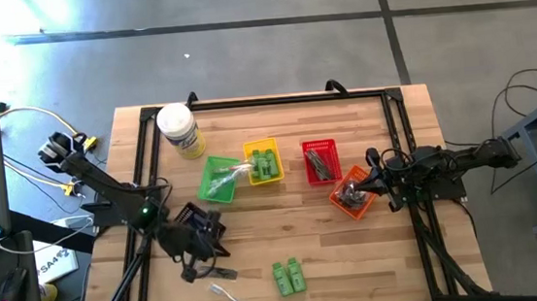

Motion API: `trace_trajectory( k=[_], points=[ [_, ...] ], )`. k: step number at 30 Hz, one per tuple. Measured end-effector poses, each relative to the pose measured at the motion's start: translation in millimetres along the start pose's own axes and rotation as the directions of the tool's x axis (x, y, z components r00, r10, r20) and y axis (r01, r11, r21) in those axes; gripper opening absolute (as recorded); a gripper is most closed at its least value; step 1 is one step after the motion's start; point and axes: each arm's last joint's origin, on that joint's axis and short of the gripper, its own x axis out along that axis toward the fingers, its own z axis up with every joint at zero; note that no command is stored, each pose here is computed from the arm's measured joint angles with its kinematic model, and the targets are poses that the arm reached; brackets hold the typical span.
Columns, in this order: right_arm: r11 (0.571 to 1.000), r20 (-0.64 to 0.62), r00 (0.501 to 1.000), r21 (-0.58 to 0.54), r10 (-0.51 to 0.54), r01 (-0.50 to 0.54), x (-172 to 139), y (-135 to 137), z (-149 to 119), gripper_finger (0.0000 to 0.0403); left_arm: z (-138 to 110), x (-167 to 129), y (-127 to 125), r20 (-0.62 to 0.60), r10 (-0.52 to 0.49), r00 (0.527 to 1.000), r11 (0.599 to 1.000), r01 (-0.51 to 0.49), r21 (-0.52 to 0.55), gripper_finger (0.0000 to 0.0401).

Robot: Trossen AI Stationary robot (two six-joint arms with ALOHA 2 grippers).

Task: Pick & Place Travel size toiletries
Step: Put the left green shampoo into yellow basket

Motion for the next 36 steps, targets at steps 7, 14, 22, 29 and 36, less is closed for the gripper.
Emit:
trace_trajectory(
  k=[7,14,22,29,36],
  points=[
    [1.000,0.000,1.000,0.009,0.002,-0.002,0.0,0.1,0.0,0.0004,5.8,-0.6,-2.6,0.013,-0.005,1.000,1.000,0.005,-0.002,0.0000],
    [1.000,0.000,1.000,0.021,0.001,-0.001,0.0,0.0,0.0,0.0004,6.3,4.8,-3.6,0.025,0.009,1.000,1.000,-0.008,-0.009,0.0000],
    [1.000,0.000,1.000,0.019,-0.003,0.003,0.0,-0.1,0.0,0.0004,-1.2,22.1,-7.0,-0.024,0.029,0.999,0.998,-0.028,0.051,0.0000],
    [0.999,0.002,1.000,0.019,-0.028,0.028,0.0,-0.8,-0.1,0.0004,-0.8,50.6,18.4,-0.075,0.125,0.989,0.987,-0.132,-0.088,0.0000],
    [0.999,0.002,0.999,0.019,-0.032,0.032,0.0,-0.9,0.0,0.0004,15.9,80.0,34.7,-0.101,0.090,0.991,0.995,-0.094,-0.039,0.0029]
  ],
)
